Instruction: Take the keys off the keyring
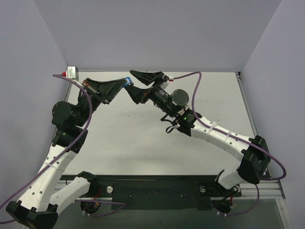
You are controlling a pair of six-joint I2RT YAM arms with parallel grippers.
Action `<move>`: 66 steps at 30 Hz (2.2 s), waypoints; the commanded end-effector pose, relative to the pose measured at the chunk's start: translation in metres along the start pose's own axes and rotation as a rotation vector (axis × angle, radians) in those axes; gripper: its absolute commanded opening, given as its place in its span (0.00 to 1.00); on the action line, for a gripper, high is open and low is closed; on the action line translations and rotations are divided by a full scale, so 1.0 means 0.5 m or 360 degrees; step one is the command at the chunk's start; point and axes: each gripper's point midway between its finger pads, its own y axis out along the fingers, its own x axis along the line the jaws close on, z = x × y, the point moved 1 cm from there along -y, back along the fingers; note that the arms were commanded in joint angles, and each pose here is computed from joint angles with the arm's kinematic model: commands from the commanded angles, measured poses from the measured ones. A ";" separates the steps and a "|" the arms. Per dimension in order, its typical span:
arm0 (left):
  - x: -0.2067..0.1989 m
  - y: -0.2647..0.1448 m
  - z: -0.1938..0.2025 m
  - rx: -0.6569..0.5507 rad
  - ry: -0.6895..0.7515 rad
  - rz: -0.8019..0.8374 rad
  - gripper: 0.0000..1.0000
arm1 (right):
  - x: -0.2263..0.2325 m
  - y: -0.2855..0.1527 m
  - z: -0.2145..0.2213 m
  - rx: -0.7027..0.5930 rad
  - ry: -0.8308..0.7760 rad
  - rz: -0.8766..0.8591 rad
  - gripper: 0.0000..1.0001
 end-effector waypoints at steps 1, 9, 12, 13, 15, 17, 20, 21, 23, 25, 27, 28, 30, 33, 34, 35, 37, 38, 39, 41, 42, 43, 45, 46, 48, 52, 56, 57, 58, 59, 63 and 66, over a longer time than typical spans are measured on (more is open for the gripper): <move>-0.036 -0.009 -0.013 -0.0051 0.0061 0.0098 0.00 | 0.099 -0.026 0.018 0.0070 0.0667 -0.0154 0.56; -0.042 -0.014 -0.014 -0.0052 0.0062 0.0101 0.00 | 0.101 -0.024 0.015 0.0065 0.0668 -0.0176 0.47; -0.042 -0.015 -0.012 -0.0044 0.0060 0.0099 0.00 | 0.101 -0.024 0.013 0.0057 0.0665 -0.0178 0.41; -0.043 -0.016 -0.012 -0.0047 0.0063 0.0100 0.00 | 0.100 -0.024 0.015 0.0061 0.0661 -0.0176 0.40; -0.039 -0.016 -0.011 -0.0040 0.0062 0.0090 0.00 | 0.100 -0.024 0.013 0.0055 0.0661 -0.0176 0.33; -0.041 -0.019 -0.011 -0.0045 0.0067 0.0088 0.00 | 0.102 -0.025 0.015 0.0057 0.0659 -0.0178 0.31; -0.037 -0.021 -0.011 -0.0046 0.0076 0.0070 0.00 | 0.102 -0.026 0.014 0.0053 0.0645 -0.0175 0.30; -0.034 -0.021 -0.010 -0.0046 0.0074 0.0063 0.00 | 0.100 -0.026 0.013 0.0049 0.0643 -0.0169 0.30; -0.027 -0.023 -0.010 -0.0045 0.0078 0.0035 0.00 | 0.101 -0.027 0.014 0.0048 0.0638 -0.0169 0.29; -0.026 -0.025 -0.010 -0.0047 0.0082 0.0014 0.00 | 0.099 -0.028 0.013 0.0044 0.0630 -0.0163 0.29; -0.021 -0.029 -0.011 -0.0052 0.0097 -0.0013 0.00 | 0.100 -0.031 0.011 0.0040 0.0616 -0.0165 0.29; -0.019 -0.032 -0.011 -0.0055 0.0104 -0.0025 0.00 | 0.100 -0.032 0.007 0.0031 0.0611 -0.0166 0.29; -0.011 -0.037 -0.012 -0.0065 0.0114 -0.0068 0.00 | 0.103 -0.036 0.003 0.0017 0.0592 -0.0172 0.25; 0.005 -0.046 -0.015 -0.0084 0.0118 -0.0152 0.00 | 0.106 -0.040 0.000 0.0001 0.0554 -0.0167 0.22; 0.008 -0.050 -0.013 -0.0086 0.0127 -0.0159 0.00 | 0.106 -0.039 -0.001 -0.0001 0.0544 -0.0165 0.21; 0.008 -0.053 -0.014 -0.0093 0.0126 -0.0167 0.00 | 0.105 -0.040 0.000 0.0002 0.0548 -0.0157 0.21; 0.017 -0.057 -0.012 -0.0095 0.0118 -0.0194 0.00 | 0.103 -0.038 0.001 0.0009 0.0535 -0.0140 0.20; 0.017 -0.058 -0.012 -0.0095 0.0118 -0.0194 0.00 | 0.101 -0.037 0.003 0.0012 0.0531 -0.0137 0.19; 0.019 -0.059 -0.010 -0.0090 0.0113 -0.0199 0.00 | 0.100 -0.036 0.006 0.0022 0.0528 -0.0125 0.19; 0.020 -0.060 -0.010 -0.0092 0.0113 -0.0200 0.00 | 0.100 -0.035 0.008 0.0028 0.0518 -0.0118 0.19; 0.019 -0.061 -0.010 -0.0093 0.0114 -0.0198 0.00 | 0.101 -0.035 0.011 0.0035 0.0516 -0.0115 0.19; 0.020 -0.060 -0.010 -0.0093 0.0115 -0.0203 0.00 | 0.098 -0.033 0.011 0.0034 0.0511 -0.0105 0.19; 0.019 -0.061 -0.009 -0.0088 0.0112 -0.0204 0.00 | 0.094 -0.030 0.015 0.0045 0.0491 -0.0082 0.19; 0.020 -0.061 -0.010 -0.0089 0.0114 -0.0207 0.00 | 0.093 -0.030 0.018 0.0052 0.0487 -0.0072 0.19; 0.019 -0.062 -0.008 -0.0083 0.0114 -0.0202 0.00 | 0.089 -0.028 0.018 0.0053 0.0471 -0.0056 0.18; 0.018 -0.062 -0.009 -0.0082 0.0118 -0.0204 0.00 | 0.083 -0.029 0.019 0.0052 0.0445 -0.0033 0.16; 0.018 -0.064 -0.007 -0.0076 0.0121 -0.0209 0.00 | 0.078 -0.030 0.023 0.0058 0.0422 -0.0007 0.10; 0.021 -0.065 -0.007 -0.0076 0.0122 -0.0217 0.00 | 0.075 -0.030 0.021 0.0055 0.0421 0.0003 0.09; 0.020 -0.066 -0.007 -0.0076 0.0122 -0.0217 0.00 | 0.074 -0.030 0.022 0.0057 0.0412 0.0007 0.08; 0.022 -0.066 -0.006 -0.0071 0.0120 -0.0222 0.00 | 0.072 -0.031 0.022 0.0056 0.0405 0.0018 0.08; 0.024 -0.067 -0.004 -0.0063 0.0120 -0.0238 0.00 | 0.059 -0.034 0.019 0.0054 0.0352 0.0070 0.01; 0.028 -0.069 -0.001 -0.0048 0.0122 -0.0252 0.00 | 0.050 -0.040 0.013 0.0042 0.0314 0.0111 0.00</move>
